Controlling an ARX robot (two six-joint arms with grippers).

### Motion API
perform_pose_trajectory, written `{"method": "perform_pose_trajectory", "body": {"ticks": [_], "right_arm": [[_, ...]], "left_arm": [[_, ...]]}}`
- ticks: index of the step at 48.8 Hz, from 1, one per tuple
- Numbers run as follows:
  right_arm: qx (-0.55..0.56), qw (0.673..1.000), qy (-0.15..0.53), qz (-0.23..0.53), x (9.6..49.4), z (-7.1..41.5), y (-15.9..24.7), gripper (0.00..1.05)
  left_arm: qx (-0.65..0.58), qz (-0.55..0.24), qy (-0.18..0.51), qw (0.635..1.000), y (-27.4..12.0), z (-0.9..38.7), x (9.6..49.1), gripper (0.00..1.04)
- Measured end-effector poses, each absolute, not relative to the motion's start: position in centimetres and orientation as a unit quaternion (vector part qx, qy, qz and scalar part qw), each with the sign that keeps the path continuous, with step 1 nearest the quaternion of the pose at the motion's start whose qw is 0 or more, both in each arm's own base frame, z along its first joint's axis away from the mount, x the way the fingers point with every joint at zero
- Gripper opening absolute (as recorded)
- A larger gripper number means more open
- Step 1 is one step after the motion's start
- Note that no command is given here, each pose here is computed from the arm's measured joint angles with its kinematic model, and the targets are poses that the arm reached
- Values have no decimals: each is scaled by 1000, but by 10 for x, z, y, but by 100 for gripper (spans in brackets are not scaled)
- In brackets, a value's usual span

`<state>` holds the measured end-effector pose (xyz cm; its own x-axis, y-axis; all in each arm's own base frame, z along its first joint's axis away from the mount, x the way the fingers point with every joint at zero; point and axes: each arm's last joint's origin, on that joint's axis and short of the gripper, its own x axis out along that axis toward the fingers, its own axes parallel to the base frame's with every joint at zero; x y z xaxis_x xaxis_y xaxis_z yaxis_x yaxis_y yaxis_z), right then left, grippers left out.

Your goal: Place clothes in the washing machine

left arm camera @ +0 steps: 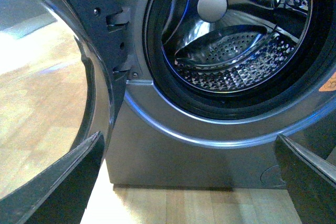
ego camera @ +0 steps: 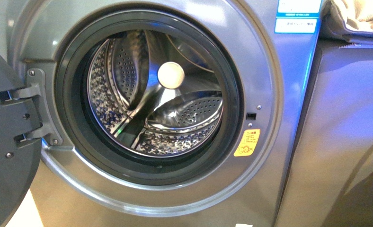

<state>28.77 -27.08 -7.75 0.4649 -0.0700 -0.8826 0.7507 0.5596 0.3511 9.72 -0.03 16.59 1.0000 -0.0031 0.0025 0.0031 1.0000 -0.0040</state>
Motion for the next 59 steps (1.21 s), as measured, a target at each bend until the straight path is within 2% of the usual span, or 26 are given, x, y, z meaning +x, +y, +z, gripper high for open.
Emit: {"method": "perform_pose_trajectory", "body": {"ticks": [45, 59], "right_arm": [[419, 734, 474, -249, 279, -153, -274, 97], [419, 733, 476, -245, 276, -162, -275, 97]], "left_arm": [[-2, -2, -1, 1000, 0, 166, 97, 98], [-2, -2, -1, 1000, 0, 166, 97, 98]]}}
